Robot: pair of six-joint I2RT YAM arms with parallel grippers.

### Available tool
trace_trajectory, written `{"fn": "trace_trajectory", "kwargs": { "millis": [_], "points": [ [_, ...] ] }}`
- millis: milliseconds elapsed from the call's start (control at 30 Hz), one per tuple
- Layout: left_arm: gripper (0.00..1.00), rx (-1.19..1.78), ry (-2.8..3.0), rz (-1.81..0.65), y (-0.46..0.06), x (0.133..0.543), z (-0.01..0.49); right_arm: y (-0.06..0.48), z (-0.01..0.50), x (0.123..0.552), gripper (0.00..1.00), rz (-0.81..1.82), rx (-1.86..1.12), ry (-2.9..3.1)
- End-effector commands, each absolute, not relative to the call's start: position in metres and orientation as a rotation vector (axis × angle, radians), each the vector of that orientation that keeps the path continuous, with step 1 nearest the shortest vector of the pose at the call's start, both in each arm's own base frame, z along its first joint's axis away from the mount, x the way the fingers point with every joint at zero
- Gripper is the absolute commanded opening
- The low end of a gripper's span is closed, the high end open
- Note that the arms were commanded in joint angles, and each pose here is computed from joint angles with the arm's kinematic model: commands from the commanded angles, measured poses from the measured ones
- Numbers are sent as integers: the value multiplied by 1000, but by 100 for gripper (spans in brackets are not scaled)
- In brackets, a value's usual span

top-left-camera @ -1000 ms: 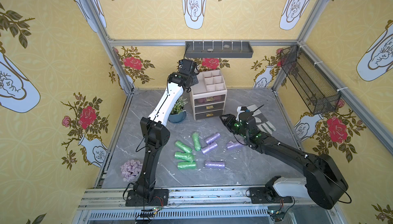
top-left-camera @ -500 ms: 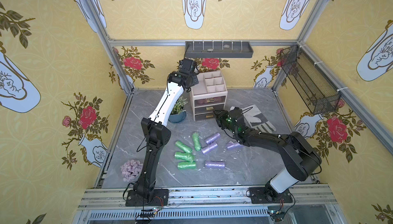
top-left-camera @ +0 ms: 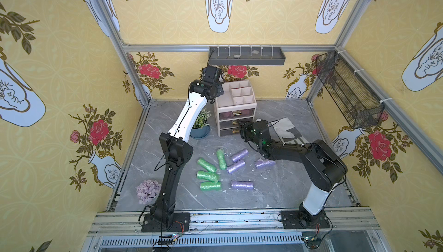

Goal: Sort the rolls of trash bags by color and place them into the drawer
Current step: Open the drawer in the storage box.

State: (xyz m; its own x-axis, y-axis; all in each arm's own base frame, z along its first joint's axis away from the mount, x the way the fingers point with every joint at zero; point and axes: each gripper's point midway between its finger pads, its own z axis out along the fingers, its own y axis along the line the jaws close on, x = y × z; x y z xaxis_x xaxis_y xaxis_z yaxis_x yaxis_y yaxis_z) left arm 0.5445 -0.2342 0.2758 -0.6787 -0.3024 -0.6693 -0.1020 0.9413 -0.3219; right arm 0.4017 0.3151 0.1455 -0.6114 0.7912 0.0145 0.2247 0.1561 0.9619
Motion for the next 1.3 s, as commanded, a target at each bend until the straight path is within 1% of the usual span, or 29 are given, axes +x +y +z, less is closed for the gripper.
{"fn": "trace_trajectory", "kwargs": {
  "millis": [0, 467, 1000, 1267],
  "points": [
    [0, -282, 2378, -369, -242, 539, 258, 316, 163, 409, 37, 1548, 954, 1838],
    [0, -284, 2374, -381, -244, 540, 259, 315, 160, 425, 31, 1563, 987, 1746],
    [0, -292, 2376, -385, -245, 540, 256, 315, 172, 436, 20, 1616, 1031, 1641],
    [0, -292, 2377, -384, -246, 540, 256, 311, 167, 439, 15, 1616, 1060, 1640]
  ]
}}
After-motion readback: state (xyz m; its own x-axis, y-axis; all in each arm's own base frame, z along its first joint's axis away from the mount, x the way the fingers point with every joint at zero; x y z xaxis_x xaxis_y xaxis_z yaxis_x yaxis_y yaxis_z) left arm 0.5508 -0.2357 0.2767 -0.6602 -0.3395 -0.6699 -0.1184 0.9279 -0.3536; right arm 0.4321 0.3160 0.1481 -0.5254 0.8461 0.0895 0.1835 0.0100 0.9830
